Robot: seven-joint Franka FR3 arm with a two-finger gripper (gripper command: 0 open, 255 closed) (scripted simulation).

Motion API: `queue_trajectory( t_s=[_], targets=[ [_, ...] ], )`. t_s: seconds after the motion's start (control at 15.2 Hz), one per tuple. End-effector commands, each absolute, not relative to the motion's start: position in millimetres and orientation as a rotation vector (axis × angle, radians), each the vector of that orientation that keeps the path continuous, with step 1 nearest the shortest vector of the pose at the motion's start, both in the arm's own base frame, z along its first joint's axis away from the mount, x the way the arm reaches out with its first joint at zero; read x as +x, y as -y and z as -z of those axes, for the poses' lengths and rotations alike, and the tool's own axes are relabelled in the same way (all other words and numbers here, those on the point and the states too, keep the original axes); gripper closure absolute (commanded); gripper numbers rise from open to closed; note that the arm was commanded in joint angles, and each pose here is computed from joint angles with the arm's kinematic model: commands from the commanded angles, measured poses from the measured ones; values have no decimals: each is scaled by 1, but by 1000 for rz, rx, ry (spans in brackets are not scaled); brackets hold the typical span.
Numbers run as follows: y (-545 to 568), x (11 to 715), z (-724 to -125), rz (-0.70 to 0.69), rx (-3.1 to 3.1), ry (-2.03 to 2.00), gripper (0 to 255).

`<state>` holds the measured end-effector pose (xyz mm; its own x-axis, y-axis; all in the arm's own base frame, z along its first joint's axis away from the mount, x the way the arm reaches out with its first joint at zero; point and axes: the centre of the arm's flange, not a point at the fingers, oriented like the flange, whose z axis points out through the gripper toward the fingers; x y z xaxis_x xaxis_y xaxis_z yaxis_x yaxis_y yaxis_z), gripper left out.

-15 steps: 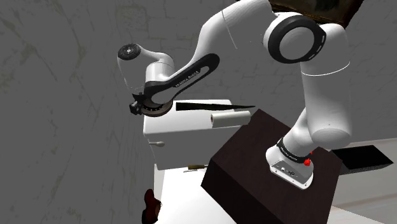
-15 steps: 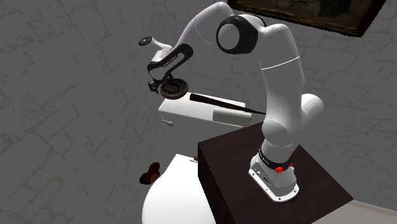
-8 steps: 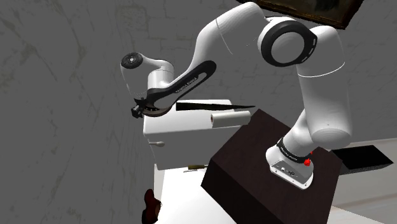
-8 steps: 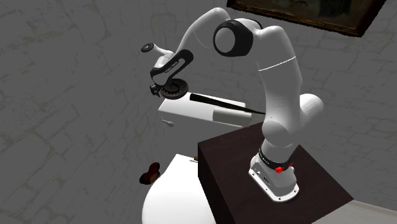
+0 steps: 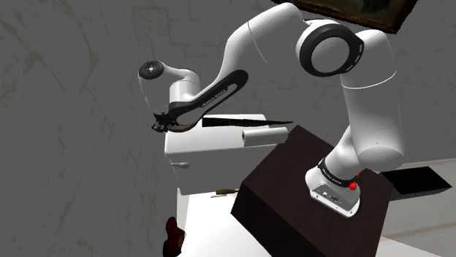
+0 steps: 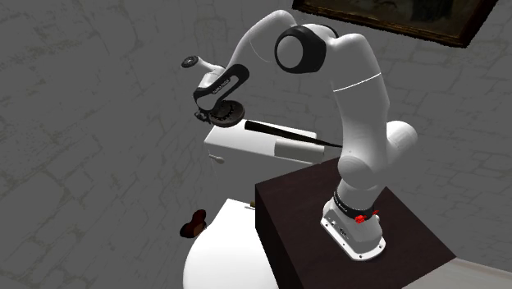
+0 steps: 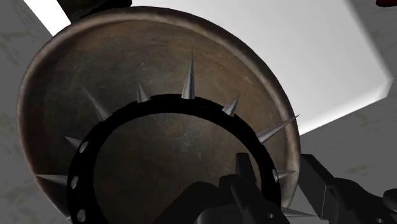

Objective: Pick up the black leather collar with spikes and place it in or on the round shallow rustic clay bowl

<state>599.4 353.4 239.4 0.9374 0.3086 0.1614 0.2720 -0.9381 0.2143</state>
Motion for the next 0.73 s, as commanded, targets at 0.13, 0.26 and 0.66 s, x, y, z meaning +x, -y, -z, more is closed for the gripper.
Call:
queue_trajectory(
  t_s=[0.13,0.26,0.66],
  targets=[
    [-352,600,-238,-282,2903,-437,255],
    [-352,600,-238,-282,2903,-437,255],
    [-352,600,-253,-282,2903,-437,255]
  ],
)
